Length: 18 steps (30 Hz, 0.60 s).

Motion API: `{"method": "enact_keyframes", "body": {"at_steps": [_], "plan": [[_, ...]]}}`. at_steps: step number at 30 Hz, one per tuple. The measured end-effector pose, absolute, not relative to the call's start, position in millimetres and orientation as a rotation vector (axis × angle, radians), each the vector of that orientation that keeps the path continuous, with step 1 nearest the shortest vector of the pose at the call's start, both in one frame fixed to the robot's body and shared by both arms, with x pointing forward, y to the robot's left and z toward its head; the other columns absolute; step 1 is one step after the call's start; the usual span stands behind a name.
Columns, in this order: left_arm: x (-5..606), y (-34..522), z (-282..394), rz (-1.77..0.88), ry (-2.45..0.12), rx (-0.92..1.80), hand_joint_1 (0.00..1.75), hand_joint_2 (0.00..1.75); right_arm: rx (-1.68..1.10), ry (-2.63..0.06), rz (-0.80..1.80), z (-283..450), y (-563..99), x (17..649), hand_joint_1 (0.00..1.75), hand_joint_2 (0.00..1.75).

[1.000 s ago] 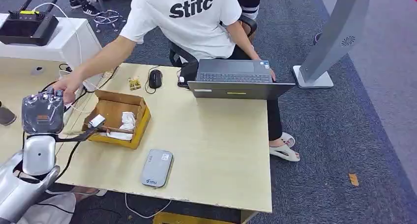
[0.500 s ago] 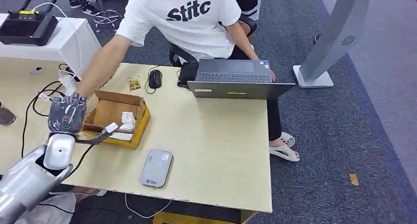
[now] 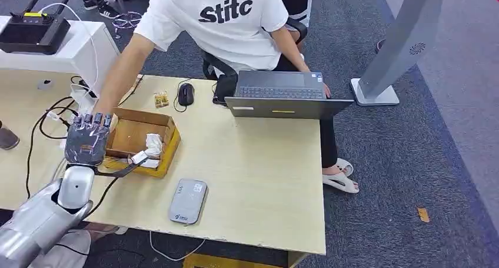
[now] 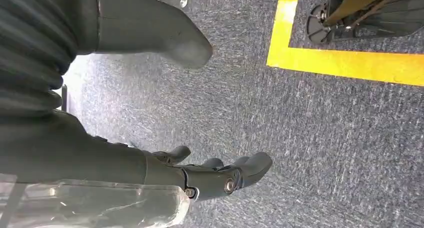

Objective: Pass the card to the sensor for recognition and then transmit it.

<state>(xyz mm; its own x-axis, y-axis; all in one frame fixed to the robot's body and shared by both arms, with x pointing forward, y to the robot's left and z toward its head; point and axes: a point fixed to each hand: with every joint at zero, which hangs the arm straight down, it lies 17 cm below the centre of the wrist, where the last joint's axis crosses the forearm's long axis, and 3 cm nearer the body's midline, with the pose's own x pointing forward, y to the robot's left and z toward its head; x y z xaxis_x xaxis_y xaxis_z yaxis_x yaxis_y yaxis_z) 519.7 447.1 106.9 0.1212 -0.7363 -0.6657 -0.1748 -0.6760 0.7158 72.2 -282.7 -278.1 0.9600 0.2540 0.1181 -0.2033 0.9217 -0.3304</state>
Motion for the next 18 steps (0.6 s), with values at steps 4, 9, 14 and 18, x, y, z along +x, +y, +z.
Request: {"method": "enact_keyframes", "body": {"at_steps": [4, 9, 14, 18], "plan": [[516, 441, 98, -1.578, -0.889, 1.914, 0.0, 1.75, -0.321, -0.161, 0.233, -278, -281, 72, 0.0, 1.75], [512, 437, 91, -1.562, -0.891, 1.895, 0.0, 1.75, -0.329, -0.16, 0.224, -278, -280, 72, 0.0, 1.75], [515, 432, 96, -1.516, -0.93, 1.885, 0.0, 1.75, -0.332, -0.155, 0.214, -277, -279, 71, 0.0, 1.75], [518, 423, 106, -1.467, -1.005, 1.863, 0.0, 1.75, -0.333, -0.148, 0.202, -277, -278, 70, 0.0, 1.75]]}}
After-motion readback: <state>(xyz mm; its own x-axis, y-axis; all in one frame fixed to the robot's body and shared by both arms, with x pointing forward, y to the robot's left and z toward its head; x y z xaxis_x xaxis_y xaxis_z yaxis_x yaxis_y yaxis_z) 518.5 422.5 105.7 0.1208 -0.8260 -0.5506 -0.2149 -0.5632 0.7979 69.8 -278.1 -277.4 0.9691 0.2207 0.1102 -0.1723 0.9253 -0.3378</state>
